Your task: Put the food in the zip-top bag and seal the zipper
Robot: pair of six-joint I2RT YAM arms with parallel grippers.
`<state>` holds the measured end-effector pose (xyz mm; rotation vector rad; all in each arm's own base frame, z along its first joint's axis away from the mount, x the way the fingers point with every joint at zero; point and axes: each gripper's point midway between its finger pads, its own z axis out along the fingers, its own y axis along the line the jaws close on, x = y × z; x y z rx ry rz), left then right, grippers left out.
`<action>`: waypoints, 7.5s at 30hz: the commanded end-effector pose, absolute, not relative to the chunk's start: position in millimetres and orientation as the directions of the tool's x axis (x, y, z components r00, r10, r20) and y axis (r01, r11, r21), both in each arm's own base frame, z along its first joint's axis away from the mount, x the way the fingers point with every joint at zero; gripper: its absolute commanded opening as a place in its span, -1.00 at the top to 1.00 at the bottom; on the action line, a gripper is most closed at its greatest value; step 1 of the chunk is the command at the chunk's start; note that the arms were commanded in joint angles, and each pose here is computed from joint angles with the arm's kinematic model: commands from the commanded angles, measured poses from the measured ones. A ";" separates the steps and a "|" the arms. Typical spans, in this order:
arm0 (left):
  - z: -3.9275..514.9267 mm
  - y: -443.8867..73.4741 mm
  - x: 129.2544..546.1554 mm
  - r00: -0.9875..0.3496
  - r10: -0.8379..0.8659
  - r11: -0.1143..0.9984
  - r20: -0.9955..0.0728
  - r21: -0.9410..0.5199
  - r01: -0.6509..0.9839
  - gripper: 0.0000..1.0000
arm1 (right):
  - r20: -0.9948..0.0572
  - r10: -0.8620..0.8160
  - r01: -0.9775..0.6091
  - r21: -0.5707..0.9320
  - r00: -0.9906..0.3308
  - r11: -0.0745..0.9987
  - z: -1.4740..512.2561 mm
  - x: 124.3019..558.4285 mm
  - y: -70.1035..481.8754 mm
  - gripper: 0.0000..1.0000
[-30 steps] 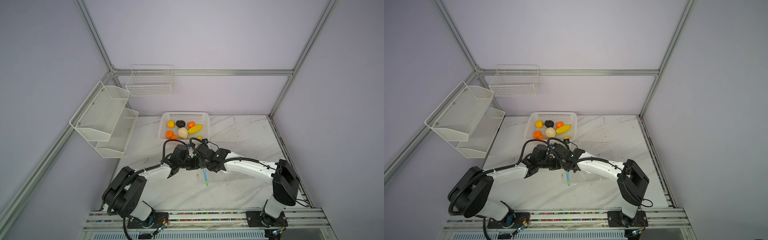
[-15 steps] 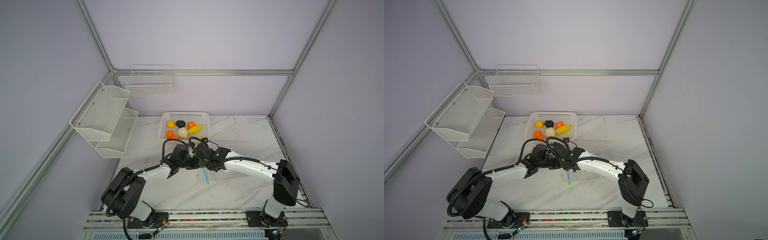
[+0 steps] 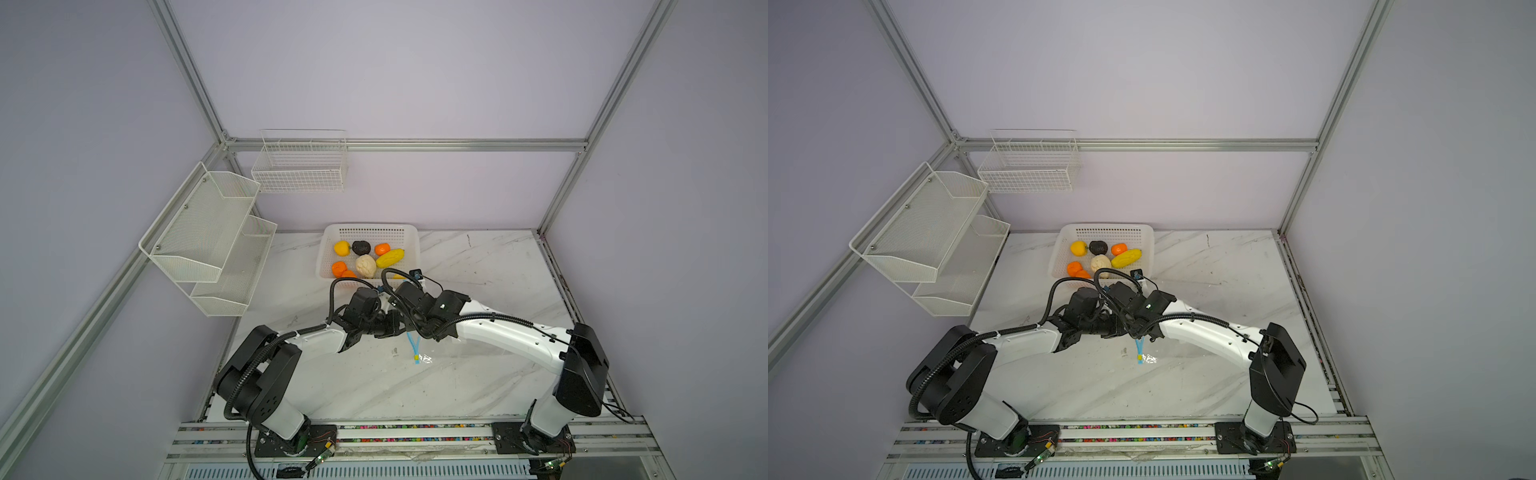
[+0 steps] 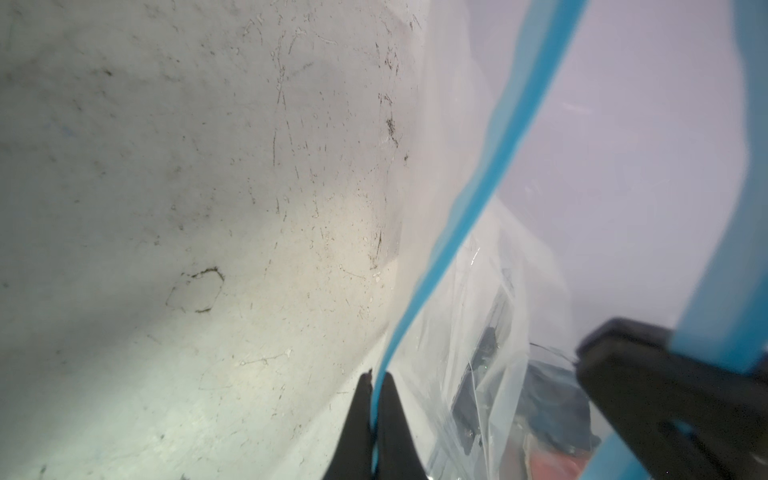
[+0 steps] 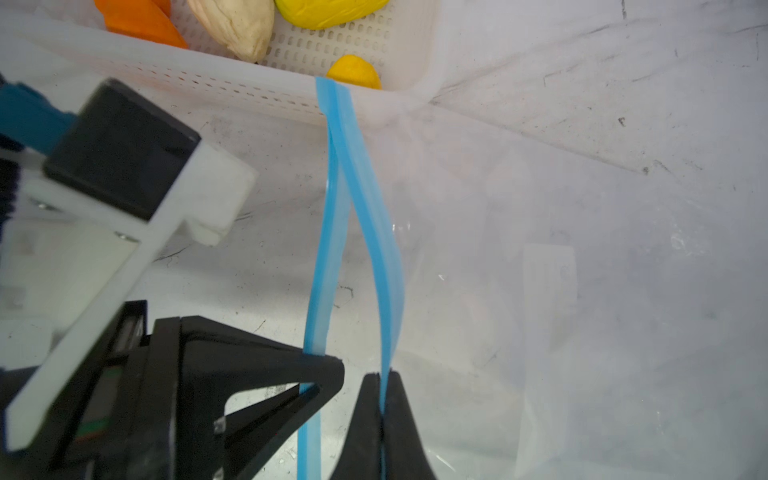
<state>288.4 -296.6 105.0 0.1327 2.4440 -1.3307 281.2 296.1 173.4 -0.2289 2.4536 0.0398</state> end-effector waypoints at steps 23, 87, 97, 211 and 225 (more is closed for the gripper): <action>146.2 -305.7 323.3 -0.866 -0.056 0.598 -0.497 -0.712 0.369 0.40 | -0.582 -0.178 -0.201 -0.026 -0.793 0.979 141.7 289.5 294.6 1.00; 201.9 -195.3 380.2 -0.786 -0.213 0.792 -0.581 -0.574 0.209 0.11 | -0.593 -0.155 -0.217 0.033 -0.790 0.976 151.0 305.8 297.4 1.00; 230.2 -159.2 443.1 -0.750 -0.150 0.908 -0.645 -0.389 0.153 -0.14 | -0.597 -0.147 -0.237 0.075 -0.789 0.969 148.5 304.0 304.7 1.00; 80.1 -99.4 457.6 -0.973 -0.001 0.999 -0.233 -0.036 0.008 -0.13 | -0.591 -0.164 -0.274 0.102 -0.790 0.956 138.2 309.9 315.3 1.00; 112.1 -100.4 452.3 -0.955 -0.027 0.997 -0.295 -0.079 -0.004 -0.06 | -0.600 -0.152 -0.279 0.123 -0.785 0.952 145.5 311.1 319.1 1.00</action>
